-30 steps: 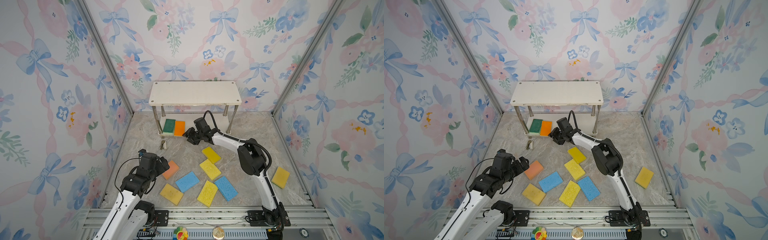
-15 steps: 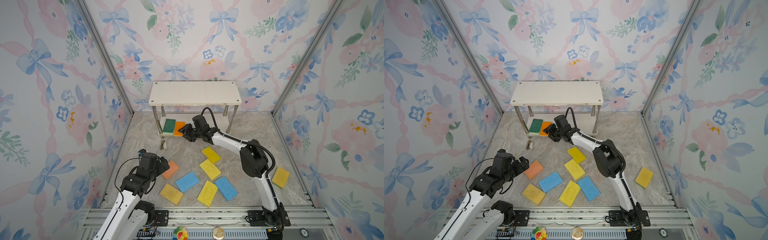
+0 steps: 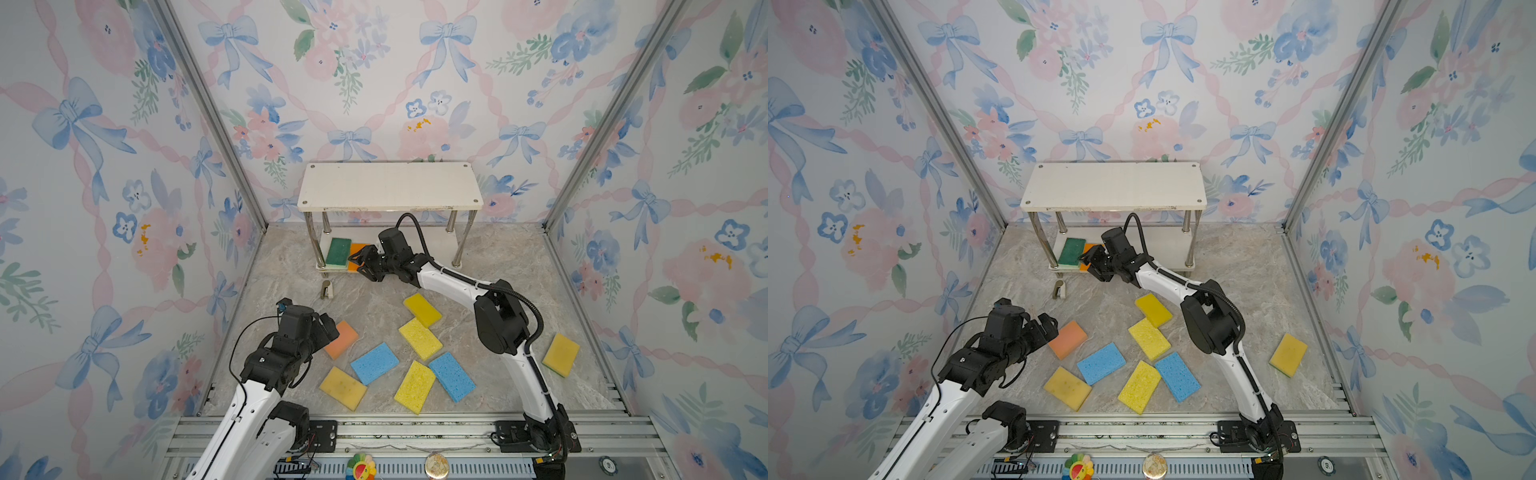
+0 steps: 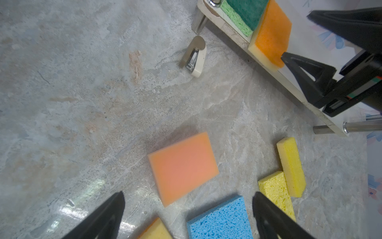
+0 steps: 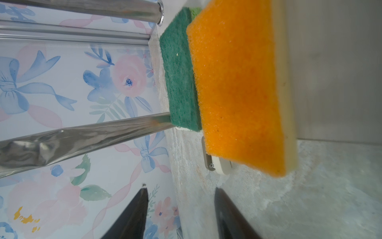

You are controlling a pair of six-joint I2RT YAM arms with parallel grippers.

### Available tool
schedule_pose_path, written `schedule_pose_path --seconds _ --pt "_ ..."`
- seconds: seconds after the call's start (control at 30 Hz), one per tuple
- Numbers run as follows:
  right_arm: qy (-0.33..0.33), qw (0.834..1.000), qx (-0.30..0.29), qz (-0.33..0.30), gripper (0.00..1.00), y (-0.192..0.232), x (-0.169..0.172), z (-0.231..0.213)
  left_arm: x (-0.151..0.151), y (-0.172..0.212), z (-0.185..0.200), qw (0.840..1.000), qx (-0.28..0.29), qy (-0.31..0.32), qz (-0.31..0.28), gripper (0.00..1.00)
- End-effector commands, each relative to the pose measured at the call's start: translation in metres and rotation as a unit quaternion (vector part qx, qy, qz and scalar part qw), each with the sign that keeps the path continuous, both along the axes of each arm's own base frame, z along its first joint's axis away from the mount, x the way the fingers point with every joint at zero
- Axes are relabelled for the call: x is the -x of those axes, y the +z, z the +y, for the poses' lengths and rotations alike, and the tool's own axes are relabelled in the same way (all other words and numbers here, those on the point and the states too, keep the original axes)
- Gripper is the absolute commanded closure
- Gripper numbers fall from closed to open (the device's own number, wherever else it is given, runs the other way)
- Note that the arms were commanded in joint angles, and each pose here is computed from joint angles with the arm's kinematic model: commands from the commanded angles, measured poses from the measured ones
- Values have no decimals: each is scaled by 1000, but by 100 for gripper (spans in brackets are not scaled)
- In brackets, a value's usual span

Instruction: Place and organize the cleaning sponges onto the shelf

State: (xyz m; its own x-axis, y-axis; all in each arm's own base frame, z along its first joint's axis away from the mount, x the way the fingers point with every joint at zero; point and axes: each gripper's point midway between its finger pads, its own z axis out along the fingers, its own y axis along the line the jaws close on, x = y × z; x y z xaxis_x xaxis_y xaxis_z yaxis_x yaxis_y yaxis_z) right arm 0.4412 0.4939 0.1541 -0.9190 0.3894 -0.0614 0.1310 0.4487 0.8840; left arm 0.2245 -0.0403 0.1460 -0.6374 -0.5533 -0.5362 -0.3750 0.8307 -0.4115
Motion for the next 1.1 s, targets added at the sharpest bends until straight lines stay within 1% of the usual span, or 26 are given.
schedule_pose_path --seconds 0.0,0.17,0.4,0.8,1.07 --pt "16 1000 2 15 45 -10 10 13 3 -2 3 1000 -4 4 8 2" --pt "22 999 3 25 44 -20 13 18 3 -2 3 1000 -6 4 7 2" --pt "15 999 0 32 43 -34 3 20 3 -1 4 1000 -11 0 6 2" --pt "10 1000 8 22 42 -31 -18 16 2 -1 5 1000 -18 1 4 2" --pt "15 1000 10 25 42 -33 -23 16 2 1 7 1000 -25 2 1 2"
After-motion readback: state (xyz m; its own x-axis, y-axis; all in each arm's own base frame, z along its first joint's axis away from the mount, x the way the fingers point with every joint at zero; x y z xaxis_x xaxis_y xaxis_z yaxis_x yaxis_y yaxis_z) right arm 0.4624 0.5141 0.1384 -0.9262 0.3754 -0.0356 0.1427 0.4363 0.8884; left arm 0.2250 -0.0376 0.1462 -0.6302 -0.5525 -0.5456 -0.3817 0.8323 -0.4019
